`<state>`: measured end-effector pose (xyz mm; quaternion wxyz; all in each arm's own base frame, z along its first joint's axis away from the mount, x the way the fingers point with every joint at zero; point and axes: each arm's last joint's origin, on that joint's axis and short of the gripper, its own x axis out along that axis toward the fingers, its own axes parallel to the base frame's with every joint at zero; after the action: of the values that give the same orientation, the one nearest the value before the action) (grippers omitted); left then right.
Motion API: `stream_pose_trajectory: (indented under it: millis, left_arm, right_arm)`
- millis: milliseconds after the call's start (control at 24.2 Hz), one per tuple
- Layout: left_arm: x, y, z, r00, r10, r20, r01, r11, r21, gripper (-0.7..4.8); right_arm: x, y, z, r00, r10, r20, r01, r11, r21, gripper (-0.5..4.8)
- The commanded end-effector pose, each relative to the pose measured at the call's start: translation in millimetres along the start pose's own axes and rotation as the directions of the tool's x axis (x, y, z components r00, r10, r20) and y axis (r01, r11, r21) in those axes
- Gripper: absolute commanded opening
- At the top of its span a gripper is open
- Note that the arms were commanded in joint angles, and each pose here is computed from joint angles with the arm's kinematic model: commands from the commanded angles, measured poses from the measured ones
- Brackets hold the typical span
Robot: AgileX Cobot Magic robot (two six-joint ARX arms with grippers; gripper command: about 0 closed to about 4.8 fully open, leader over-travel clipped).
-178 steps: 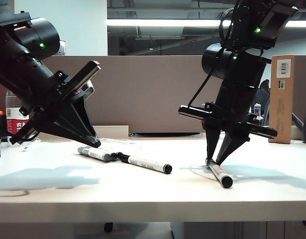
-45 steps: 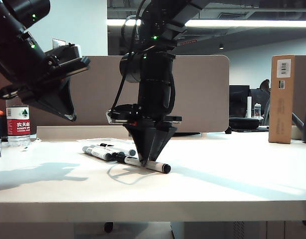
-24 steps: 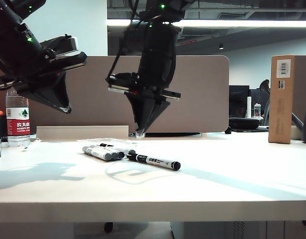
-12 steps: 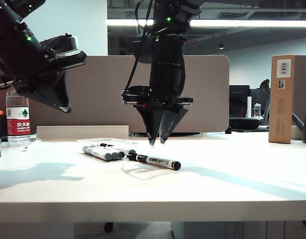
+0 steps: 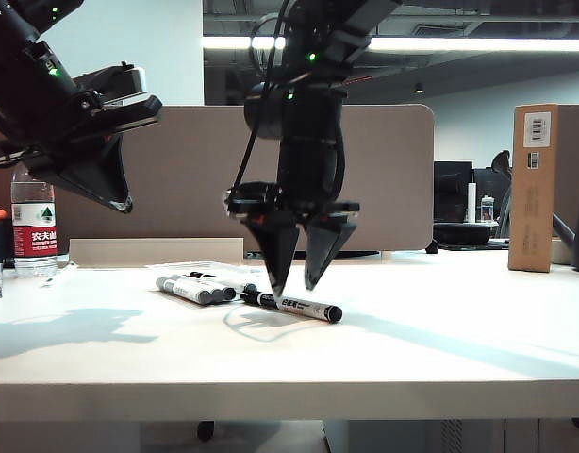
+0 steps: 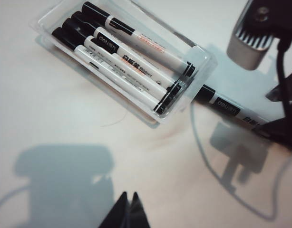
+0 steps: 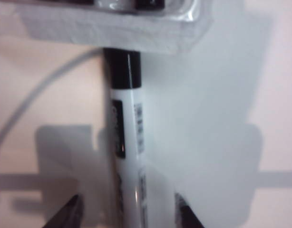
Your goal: Pick up the markers scattered on the table and put them into the packaging box, making sure the markers fit the shape of the box's grooves.
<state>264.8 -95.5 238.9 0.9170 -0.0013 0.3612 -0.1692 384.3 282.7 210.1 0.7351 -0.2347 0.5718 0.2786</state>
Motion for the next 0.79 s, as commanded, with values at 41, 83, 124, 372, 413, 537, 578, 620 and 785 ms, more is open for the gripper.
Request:
stream_pose_trajectory:
  millis: [41,83,124,372,413,537,578,620,785]
  left_arm:
    - [-1.8,-0.7,0.8,1.000,0.001,0.006,-0.001,1.000,0.001,-0.04]
    - [-2.1,-0.7,0.5,1.000,0.001,0.003,-0.001,1.000,0.001,-0.04]
    - [-2.3,-0.7,0.4,1.000,0.001,0.002,-0.001,1.000,0.001,-0.04]
    - [-4.4,-0.8,1.0,1.000,0.001,0.007,-0.001,1.000,0.002,-0.04]
    - [-4.9,-0.9,1.1,1.000,0.001,0.009,-0.001,1.000,0.002,-0.04]
    - [-5.0,-0.9,1.0,1.000,0.001,0.008,-0.001,1.000,0.002,-0.04]
    - [-5.0,-0.9,0.8,1.000,0.001,0.006,-0.001,1.000,0.002,-0.04]
    - [-5.0,-0.9,0.8,1.000,0.001,0.006,-0.001,1.000,0.002,-0.04]
    - [-5.0,-0.8,0.8,1.000,0.004,0.006,-0.004,1.000,0.005,-0.04]
  right_arm:
    - [12.5,-0.2,0.1,1.000,0.004,-0.022,-0.004,1.000,-0.002,2.44]
    - [18.3,0.1,-0.8,0.999,0.007,-0.041,-0.007,1.000,-0.001,2.43]
    - [20.5,0.2,-1.5,0.999,0.007,-0.048,-0.007,1.000,0.000,2.42]
    - [26.3,0.8,-4.1,0.997,0.009,-0.075,-0.008,1.000,0.005,-0.04]
    - [26.0,0.8,-4.3,0.997,0.008,-0.077,-0.007,1.000,0.005,-0.04]
    - [24.6,0.9,-5.3,0.996,0.009,-0.087,-0.008,1.000,0.015,-0.04]
    - [22.5,1.1,-6.0,0.996,0.013,-0.092,-0.011,1.000,0.018,-0.04]
    - [16.9,1.3,-7.0,0.996,0.017,-0.093,-0.014,0.999,0.028,-0.04]
    - [-14.7,3.1,-6.6,0.997,0.071,-0.020,-0.070,0.997,0.043,-0.04]
